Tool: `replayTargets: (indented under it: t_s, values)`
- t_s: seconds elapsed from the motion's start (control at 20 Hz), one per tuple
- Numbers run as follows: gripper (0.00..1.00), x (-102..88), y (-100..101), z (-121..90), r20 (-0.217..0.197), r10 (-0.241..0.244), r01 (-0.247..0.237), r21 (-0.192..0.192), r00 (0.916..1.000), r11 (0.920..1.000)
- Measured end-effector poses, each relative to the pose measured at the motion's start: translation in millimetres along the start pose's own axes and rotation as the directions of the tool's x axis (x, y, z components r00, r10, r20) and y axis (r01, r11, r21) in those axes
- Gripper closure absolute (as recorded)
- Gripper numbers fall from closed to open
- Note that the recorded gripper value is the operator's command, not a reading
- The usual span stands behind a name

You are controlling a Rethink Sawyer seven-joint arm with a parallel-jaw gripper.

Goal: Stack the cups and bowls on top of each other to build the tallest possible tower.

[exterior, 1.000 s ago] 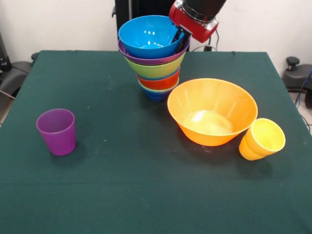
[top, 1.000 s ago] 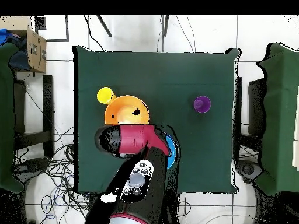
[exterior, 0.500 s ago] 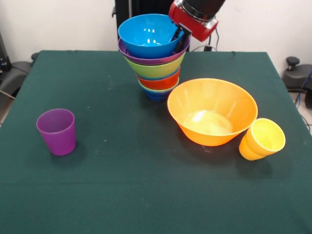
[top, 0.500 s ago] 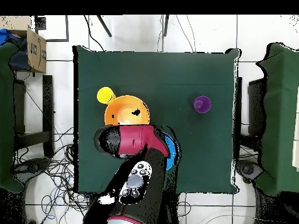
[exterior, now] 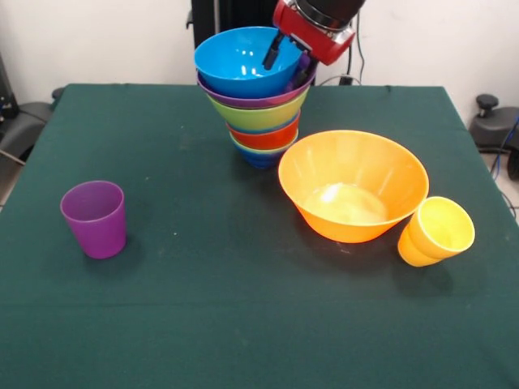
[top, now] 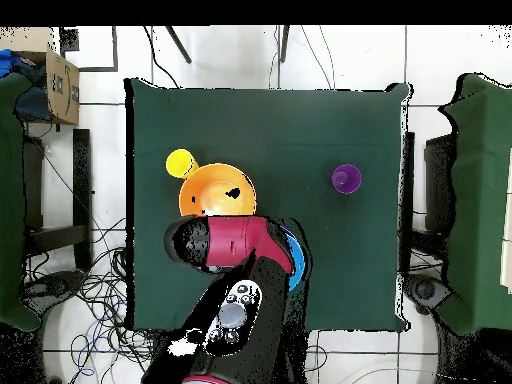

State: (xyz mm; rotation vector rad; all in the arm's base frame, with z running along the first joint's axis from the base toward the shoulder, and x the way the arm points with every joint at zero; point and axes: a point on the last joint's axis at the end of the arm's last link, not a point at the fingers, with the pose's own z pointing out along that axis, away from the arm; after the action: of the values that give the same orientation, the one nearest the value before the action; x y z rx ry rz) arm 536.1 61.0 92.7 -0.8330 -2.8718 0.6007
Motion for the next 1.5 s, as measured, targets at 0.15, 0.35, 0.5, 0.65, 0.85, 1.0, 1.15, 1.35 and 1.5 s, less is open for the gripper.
replayTargets:
  t_s: [0.15, 0.35, 0.5, 0.65, 0.85, 1.0, 1.15, 1.35, 1.5]
  values:
    - [0.00, -1.0, -2.4, -0.1, 0.002, 0.004, -0.004, 0.004, 1.0000, 1.0000]
    - [0.00, -1.5, -3.7, -0.4, 0.004, 0.006, -0.006, 0.006, 1.0000, 1.0000]
    - [0.00, -1.5, -4.1, -0.6, 0.004, 0.006, -0.006, 0.007, 1.0000, 1.0000]
    - [0.00, -1.9, -3.4, -1.5, 0.003, 0.011, -0.011, 0.003, 0.9999, 0.9999]
    - [0.00, -3.1, -1.9, -4.3, 0.000, 0.023, -0.023, -0.007, 0.9997, 0.9997]
    - [0.00, -5.1, -0.5, -8.2, -0.003, 0.038, -0.038, -0.019, 0.9993, 0.9991]
    - [0.00, -7.9, -0.9, -11.9, -0.003, 0.051, -0.051, -0.030, 0.9987, 0.9982]
    - [0.00, -12.7, -2.1, -18.9, -0.002, 0.071, -0.071, -0.047, 0.9975, 0.9964]
    - [0.00, -16.3, -2.1, -24.8, 0.000, 0.085, -0.084, -0.061, 0.9964, 0.9946]
